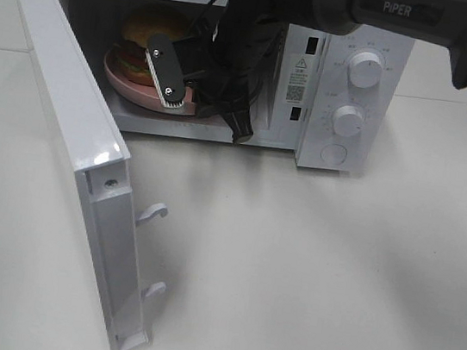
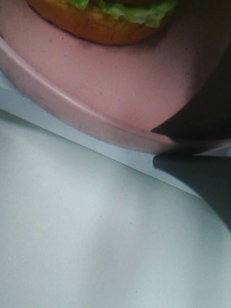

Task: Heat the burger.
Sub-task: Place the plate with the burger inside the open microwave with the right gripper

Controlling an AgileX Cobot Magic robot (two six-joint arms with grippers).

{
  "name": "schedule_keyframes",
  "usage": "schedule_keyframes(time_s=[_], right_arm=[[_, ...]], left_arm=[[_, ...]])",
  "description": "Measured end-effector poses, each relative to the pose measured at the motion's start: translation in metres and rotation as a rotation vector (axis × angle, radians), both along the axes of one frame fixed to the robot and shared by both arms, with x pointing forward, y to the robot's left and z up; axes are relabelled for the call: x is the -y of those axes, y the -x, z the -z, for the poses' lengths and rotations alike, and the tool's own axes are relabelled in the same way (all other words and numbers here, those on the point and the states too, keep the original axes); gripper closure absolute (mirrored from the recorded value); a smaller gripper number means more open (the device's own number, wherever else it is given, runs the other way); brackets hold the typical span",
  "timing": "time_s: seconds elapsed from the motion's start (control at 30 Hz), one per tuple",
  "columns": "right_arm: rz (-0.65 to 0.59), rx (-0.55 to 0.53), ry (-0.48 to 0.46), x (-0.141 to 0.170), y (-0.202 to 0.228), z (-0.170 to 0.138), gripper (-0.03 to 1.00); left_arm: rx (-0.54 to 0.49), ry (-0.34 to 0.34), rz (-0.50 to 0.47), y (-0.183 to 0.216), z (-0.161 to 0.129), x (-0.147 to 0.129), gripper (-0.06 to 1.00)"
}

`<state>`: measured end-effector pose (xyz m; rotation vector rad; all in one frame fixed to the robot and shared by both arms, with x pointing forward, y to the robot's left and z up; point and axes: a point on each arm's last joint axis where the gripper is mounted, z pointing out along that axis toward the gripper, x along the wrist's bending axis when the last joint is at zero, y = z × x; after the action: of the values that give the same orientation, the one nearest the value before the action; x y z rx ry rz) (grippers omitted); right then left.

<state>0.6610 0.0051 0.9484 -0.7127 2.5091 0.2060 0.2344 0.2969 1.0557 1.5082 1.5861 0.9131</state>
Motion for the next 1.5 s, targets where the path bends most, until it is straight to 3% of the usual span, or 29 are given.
schedule_keyframes(time_s=[1.5], right_arm=[[0.062,-0.013,-0.059,0.002,-0.018,0.013,0.91]], left_arm=[[0.000,0.000,0.000,0.000,0.000,0.000,-0.05]])
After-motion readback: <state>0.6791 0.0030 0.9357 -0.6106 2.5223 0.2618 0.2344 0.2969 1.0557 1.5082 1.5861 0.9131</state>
